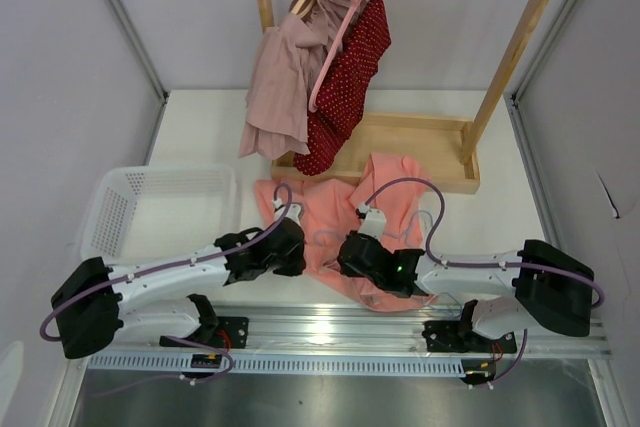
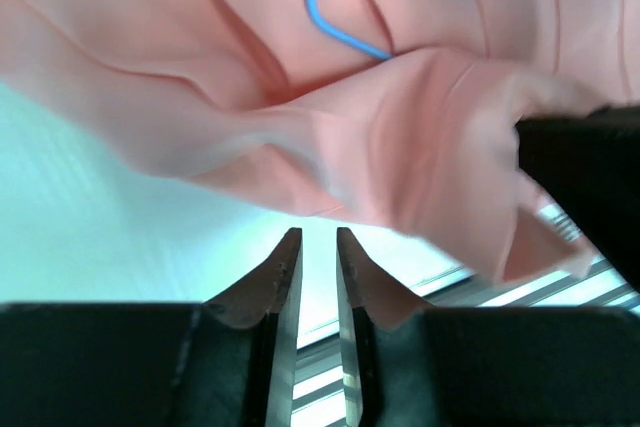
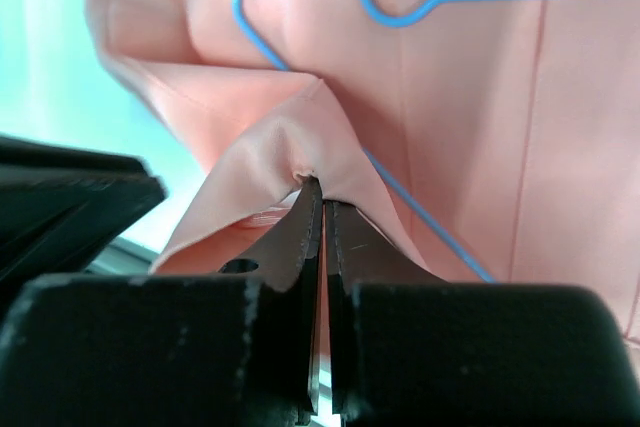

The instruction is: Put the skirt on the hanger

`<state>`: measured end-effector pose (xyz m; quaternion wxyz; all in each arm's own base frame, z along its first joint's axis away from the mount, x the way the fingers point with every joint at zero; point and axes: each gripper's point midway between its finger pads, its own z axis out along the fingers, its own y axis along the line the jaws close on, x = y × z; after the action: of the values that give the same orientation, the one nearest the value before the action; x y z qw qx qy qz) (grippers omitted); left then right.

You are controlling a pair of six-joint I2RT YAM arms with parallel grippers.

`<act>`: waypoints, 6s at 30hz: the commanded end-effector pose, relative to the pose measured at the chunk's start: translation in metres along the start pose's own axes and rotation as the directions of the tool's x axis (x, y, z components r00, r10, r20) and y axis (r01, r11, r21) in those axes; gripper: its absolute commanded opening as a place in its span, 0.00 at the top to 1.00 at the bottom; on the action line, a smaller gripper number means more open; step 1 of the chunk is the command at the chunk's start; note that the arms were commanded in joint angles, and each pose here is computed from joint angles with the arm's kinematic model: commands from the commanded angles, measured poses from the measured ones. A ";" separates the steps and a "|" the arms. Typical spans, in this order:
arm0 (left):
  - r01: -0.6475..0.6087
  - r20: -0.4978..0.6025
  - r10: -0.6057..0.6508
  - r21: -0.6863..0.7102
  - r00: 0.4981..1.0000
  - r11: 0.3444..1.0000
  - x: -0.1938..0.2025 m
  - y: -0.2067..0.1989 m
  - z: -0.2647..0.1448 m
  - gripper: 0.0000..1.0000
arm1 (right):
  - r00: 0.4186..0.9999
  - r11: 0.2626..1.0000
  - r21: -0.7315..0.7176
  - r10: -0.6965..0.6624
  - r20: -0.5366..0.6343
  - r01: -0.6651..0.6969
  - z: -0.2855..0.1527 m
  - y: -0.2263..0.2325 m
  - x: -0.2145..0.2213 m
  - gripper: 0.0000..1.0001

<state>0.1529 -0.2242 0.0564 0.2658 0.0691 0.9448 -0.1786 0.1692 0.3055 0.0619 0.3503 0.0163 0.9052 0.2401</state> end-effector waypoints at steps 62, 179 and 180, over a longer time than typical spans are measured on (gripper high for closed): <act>-0.012 0.138 0.018 -0.045 0.990 0.999 -0.027 -0.024 0.037 0.87 | 0.998 0.999 -0.046 -0.022 0.055 0.024 -0.026 0.034 -0.005 1.00; -0.254 0.380 0.176 0.165 0.908 0.953 -0.027 -0.069 0.016 1.00 | 0.998 0.998 -0.044 -0.044 0.044 0.046 -0.022 0.046 -0.040 1.00; -0.257 0.375 0.180 0.168 0.909 0.952 -0.026 -0.069 0.016 1.00 | 0.998 0.998 -0.037 -0.045 0.041 0.046 -0.021 0.044 -0.039 1.00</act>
<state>0.1698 -0.2903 0.0671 0.4366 0.1769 0.8507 -0.2334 0.1709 0.3159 0.0964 0.3588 -0.0259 0.9056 0.2247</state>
